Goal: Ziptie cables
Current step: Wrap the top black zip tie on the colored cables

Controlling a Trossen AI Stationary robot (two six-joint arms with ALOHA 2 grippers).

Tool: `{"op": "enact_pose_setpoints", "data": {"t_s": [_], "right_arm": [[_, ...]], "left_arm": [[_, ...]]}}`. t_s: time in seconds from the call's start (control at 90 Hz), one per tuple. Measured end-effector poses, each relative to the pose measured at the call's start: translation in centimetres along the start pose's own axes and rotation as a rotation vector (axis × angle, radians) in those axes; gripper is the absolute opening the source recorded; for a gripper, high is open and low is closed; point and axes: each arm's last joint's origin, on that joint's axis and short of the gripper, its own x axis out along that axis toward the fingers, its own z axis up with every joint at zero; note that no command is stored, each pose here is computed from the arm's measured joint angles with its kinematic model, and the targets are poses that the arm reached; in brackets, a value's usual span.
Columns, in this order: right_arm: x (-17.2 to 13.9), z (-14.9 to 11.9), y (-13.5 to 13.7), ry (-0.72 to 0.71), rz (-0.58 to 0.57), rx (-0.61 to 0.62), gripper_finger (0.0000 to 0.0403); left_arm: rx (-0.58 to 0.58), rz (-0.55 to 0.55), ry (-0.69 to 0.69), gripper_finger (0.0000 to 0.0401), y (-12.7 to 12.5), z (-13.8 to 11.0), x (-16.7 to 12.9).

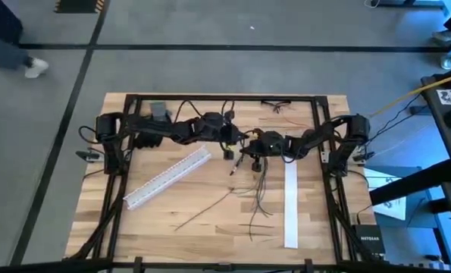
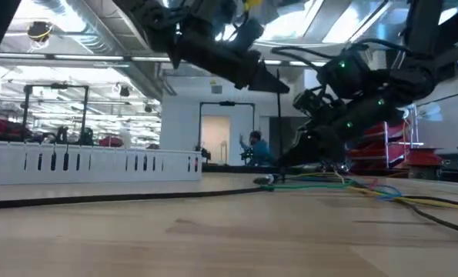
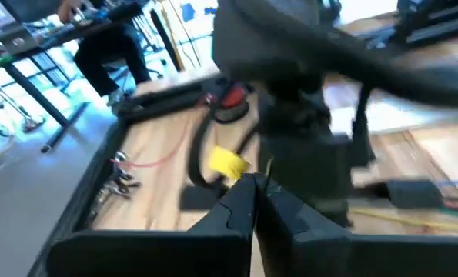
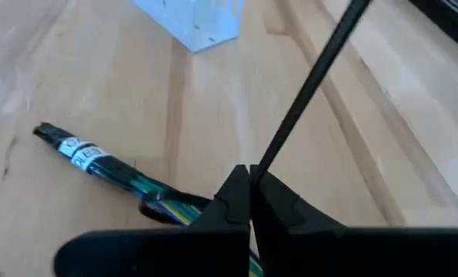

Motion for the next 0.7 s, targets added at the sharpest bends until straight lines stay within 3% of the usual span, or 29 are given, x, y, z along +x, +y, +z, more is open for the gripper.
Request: {"op": "enact_pose_setpoints", "data": {"t_s": [0.2,0.456,0.7], "right_arm": [[0.0,-0.3,0.0,0.027,0.005,0.009,0.0008],[0.1,0.1,0.0,0.02,0.004,0.015,0.0089],[0.1,1.7,-0.3,-0.038,-0.006,0.012,0.0133]], "left_arm": [[-0.01,0.007,-0.017,0.0,0.2,0.4,-0.1],[-0.058,-0.002,0.014,0.0002,0.2,0.3,-0.4],[-0.064,-0.011,0.062,0.0064,0.8,2.1,-3.0]]}}
